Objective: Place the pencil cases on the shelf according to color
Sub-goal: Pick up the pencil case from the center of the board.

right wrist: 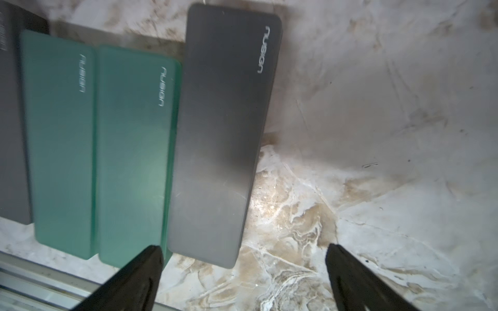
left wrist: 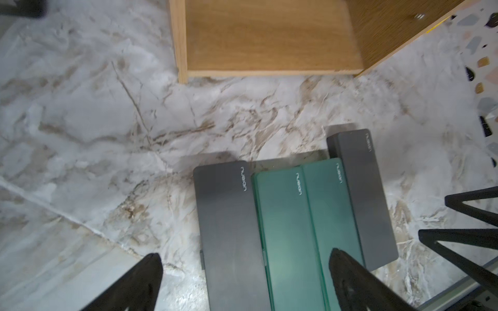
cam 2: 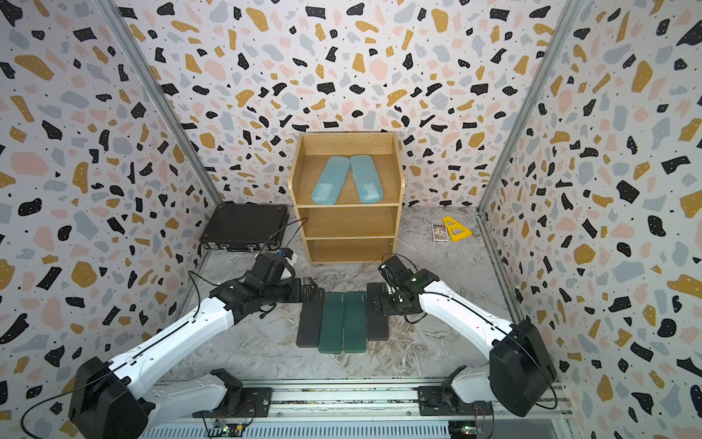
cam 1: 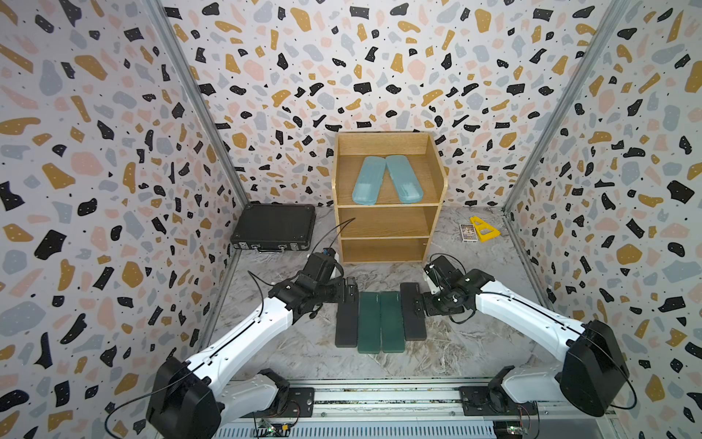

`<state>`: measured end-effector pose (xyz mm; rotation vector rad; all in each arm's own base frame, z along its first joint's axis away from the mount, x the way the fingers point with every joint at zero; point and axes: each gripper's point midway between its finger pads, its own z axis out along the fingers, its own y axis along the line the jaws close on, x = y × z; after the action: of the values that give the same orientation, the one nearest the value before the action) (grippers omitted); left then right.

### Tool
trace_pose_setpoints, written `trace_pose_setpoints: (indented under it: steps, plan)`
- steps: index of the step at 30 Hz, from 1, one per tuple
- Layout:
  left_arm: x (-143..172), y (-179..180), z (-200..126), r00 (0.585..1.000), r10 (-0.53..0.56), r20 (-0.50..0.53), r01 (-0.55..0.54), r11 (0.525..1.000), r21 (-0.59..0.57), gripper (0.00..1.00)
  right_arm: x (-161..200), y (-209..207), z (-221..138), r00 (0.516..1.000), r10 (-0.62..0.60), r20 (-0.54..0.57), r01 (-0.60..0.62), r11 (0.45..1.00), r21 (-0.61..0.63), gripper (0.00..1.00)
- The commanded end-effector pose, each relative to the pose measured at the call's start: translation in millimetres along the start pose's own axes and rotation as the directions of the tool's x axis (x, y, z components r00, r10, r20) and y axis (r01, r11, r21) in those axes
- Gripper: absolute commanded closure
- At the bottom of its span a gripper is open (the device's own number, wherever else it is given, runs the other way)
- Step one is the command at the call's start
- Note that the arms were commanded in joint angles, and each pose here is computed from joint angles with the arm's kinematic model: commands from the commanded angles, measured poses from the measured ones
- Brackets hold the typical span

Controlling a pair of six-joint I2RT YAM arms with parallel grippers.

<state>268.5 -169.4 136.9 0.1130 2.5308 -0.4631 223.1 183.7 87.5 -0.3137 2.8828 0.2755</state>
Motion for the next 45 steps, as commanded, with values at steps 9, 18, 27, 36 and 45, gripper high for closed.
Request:
trace_pose_setpoints:
  steps: [9, 18, 27, 36, 45]
  plan:
    - [37.0, 27.2, 27.0, 0.991, -0.086, -0.099, 0.076, 0.992, -0.103, 0.0, -7.6, 12.0, 30.7, 1.0, -0.001, 0.016, 0.001, 0.999, 0.037, 0.0]
    - [56.7, 43.1, 37.1, 0.982, -0.108, -0.156, 0.079, 0.981, -0.177, 0.0, 1.2, -2.5, 44.7, 1.0, -0.008, 0.014, 0.007, 0.994, 0.106, 0.0]
    - [64.5, 42.4, 54.1, 0.975, -0.137, -0.172, 0.109, 0.981, -0.163, 0.0, 7.3, -9.6, 55.9, 1.0, -0.019, 0.003, 0.018, 0.994, 0.11, 0.0]
    - [59.9, 49.8, 48.3, 0.982, -0.13, -0.138, 0.101, 0.975, -0.199, 0.0, 4.5, -28.5, 37.8, 0.999, 0.005, 0.032, -0.009, 0.993, 0.121, 0.0]
    - [49.7, 51.3, 33.4, 0.99, -0.114, -0.086, 0.094, 0.974, -0.206, 0.0, -8.5, -2.1, 12.2, 0.992, 0.013, 0.122, -0.011, 1.0, -0.015, 0.0]
